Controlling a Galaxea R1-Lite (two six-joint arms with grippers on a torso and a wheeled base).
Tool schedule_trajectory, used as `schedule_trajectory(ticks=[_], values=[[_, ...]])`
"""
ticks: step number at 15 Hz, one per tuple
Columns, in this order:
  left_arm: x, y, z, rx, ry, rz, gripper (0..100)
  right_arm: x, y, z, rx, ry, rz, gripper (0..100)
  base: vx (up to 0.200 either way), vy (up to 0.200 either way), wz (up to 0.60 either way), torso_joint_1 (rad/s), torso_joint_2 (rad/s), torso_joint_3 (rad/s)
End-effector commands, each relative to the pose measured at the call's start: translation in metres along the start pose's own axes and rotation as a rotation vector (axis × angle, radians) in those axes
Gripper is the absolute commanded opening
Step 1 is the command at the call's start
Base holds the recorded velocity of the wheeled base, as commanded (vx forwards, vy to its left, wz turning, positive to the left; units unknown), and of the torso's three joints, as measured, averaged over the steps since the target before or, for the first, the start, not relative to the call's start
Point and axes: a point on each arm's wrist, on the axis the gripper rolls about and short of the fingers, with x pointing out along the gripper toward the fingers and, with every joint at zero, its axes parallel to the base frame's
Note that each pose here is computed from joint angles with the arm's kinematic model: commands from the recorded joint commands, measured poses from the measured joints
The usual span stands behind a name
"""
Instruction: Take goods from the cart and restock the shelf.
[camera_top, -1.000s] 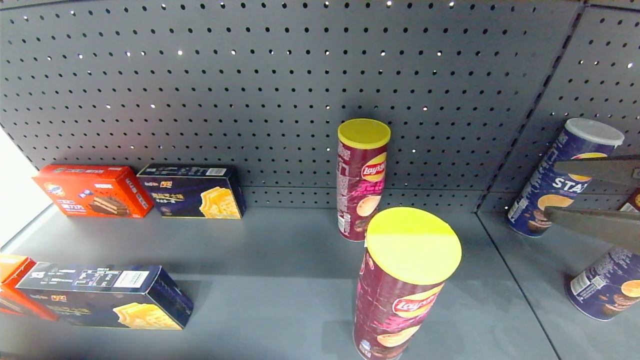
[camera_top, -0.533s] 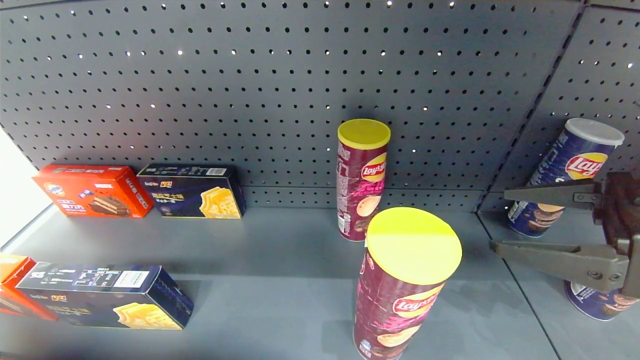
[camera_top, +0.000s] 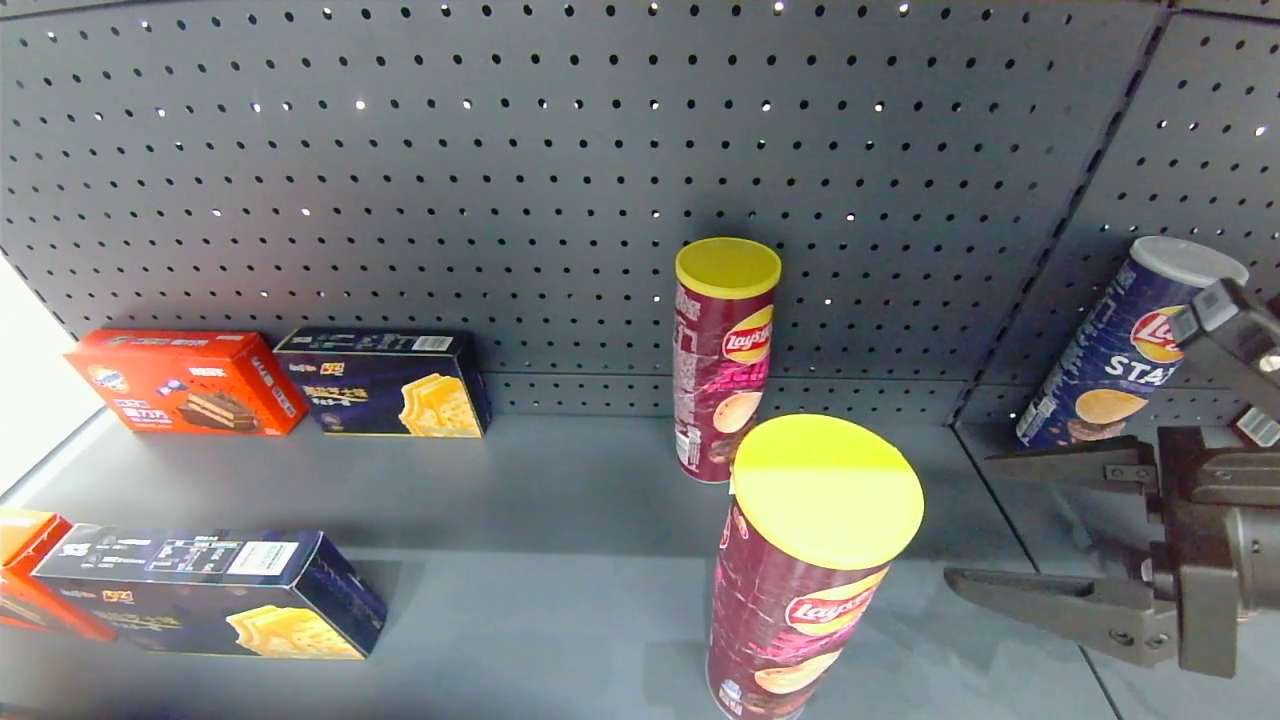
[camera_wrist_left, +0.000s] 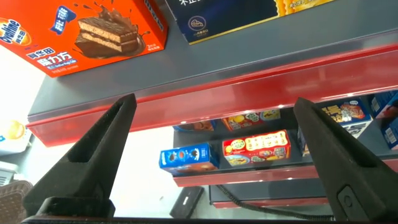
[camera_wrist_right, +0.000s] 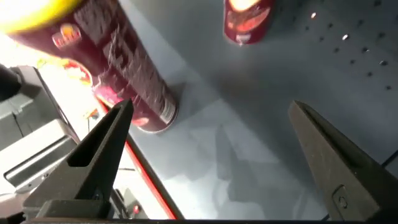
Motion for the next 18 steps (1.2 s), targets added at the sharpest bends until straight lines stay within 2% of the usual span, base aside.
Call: schedule_trajectory(ticks=[1,4,11,18], values=[[0.000,0.000,0.000,0.001,0.001,-0.001,100,0.003,0.002,-0.008,0.003,0.029,0.007,100,0.000,0.000,0.00,0.000,0.00,0.000],[0.000,0.000,0.000,0.002,0.002,0.001,100,0.014,0.003,-0.016,0.008,0.087,-0.009,100,0.000,0.000,0.00,0.000,0.00,0.000],[0.000,0.000,0.000,0.002,0.002,0.002,100,0.035,0.003,-0.019,0.008,0.151,0.000,100,0.000,0.000,0.00,0.000,0.00,0.000],[0.000,0.000,0.000,0.002,0.002,0.002,100,0.053,0.002,-0.021,0.005,0.175,0.004,100,0.000,0.000,0.00,0.000,0.00,0.000]])
